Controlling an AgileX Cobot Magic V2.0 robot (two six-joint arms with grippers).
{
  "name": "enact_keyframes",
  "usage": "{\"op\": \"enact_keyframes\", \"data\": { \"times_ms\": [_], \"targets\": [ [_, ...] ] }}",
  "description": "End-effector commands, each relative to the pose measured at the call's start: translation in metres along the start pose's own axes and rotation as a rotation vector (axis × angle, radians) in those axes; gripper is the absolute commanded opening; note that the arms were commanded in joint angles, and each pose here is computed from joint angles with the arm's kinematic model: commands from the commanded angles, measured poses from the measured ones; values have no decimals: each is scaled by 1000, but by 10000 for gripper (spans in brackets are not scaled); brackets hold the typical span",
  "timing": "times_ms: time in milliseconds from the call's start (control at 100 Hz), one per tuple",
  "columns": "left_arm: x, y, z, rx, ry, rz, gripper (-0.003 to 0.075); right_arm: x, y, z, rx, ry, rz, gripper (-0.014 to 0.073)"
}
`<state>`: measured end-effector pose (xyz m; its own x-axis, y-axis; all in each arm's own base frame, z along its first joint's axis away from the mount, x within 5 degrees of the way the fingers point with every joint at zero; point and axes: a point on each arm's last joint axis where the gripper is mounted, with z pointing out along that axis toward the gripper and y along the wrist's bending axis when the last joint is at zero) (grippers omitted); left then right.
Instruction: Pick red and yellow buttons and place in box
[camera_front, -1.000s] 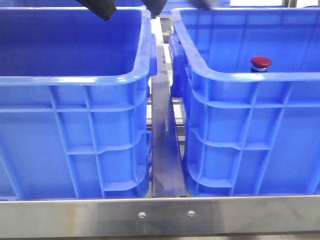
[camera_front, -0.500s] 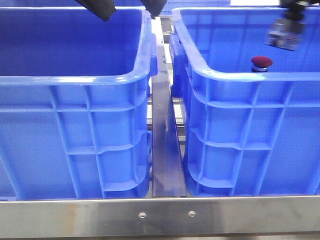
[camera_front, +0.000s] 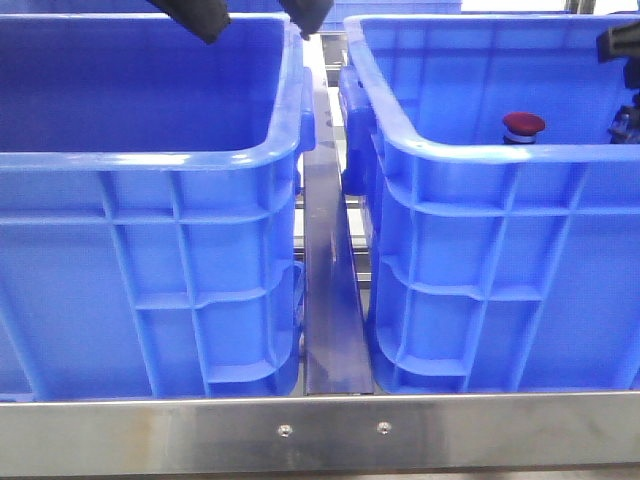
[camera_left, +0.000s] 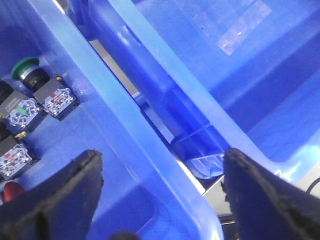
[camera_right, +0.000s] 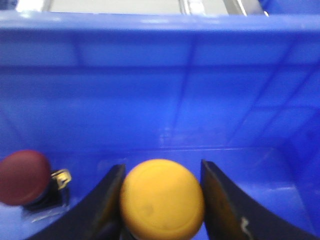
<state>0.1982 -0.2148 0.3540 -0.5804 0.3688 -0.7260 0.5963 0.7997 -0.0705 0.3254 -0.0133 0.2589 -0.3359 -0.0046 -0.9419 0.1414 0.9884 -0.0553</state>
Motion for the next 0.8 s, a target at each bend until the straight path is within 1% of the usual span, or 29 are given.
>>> {"op": "enact_keyframes", "data": {
  "times_ms": [0, 110, 310, 660, 710, 740, 780, 790],
  "targets": [
    [-13, -3, -17, 33, -106, -3, 482, -27, -6, 2, 53, -135, 0, 188],
    [-13, -3, -17, 33, -106, -3, 482, -28, -5, 19, 57, -121, 0, 188],
    [-14, -4, -17, 35, -112, -3, 482, -19, -16, 46, 90, -75, 6, 188],
    [-15, -4, -17, 40, -127, -3, 482, -11, -13, 68, 73, -24, 4, 194],
    [-15, -4, -17, 40, -127, -3, 482, -10, -13, 68, 70, -19, 5, 214],
    [-15, -4, -17, 40, -127, -3, 482, -10, -13, 68, 70, -19, 5, 238],
    [-15, -4, -17, 40, -127, -3, 482, -10, -13, 68, 69, -17, 5, 295],
    [-15, -4, -17, 40, -127, -3, 482, -10, -13, 68, 69, -17, 5, 295]
  ]
}}
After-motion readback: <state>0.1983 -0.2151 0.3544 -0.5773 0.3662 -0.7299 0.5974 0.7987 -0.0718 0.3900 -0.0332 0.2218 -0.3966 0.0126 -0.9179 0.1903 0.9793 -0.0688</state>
